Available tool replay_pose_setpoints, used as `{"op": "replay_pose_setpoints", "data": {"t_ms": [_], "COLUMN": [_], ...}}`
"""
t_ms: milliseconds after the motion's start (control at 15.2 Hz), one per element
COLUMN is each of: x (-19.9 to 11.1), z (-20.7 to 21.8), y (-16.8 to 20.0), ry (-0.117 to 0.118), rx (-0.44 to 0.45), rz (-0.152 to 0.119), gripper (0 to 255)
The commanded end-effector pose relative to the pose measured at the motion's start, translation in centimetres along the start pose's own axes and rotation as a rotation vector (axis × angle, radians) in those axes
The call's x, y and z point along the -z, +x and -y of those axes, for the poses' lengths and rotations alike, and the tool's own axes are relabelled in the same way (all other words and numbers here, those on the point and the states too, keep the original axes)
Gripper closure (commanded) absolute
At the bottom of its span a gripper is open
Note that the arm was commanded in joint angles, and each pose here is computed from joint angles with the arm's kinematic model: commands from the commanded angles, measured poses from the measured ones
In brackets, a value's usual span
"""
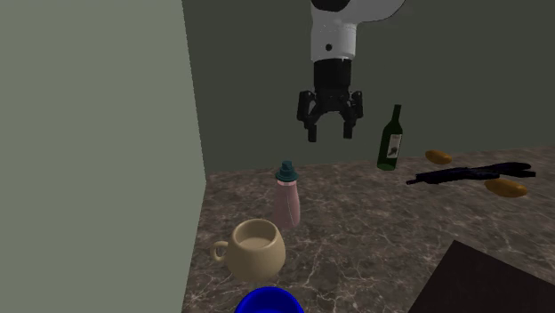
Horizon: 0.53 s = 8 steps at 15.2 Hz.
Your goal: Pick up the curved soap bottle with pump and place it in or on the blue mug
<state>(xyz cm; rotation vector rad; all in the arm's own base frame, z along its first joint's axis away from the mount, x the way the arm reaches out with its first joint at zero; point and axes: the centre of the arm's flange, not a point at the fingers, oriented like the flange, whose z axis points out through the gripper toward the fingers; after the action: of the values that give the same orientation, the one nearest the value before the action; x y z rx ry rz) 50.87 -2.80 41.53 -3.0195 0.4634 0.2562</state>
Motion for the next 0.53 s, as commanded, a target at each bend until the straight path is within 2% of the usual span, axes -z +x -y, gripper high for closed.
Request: {"op": "replay_pose_setpoints", "data": {"t_ms": [0,462], "x": [-1.0,-5.0], "z": [0.2,0.6], "y": [2.5,11.1], "ry": [0.0,-0.001], "rx": [-0.025,-0.109], "rz": [0.004,0.02], "gripper": [0,0]}}
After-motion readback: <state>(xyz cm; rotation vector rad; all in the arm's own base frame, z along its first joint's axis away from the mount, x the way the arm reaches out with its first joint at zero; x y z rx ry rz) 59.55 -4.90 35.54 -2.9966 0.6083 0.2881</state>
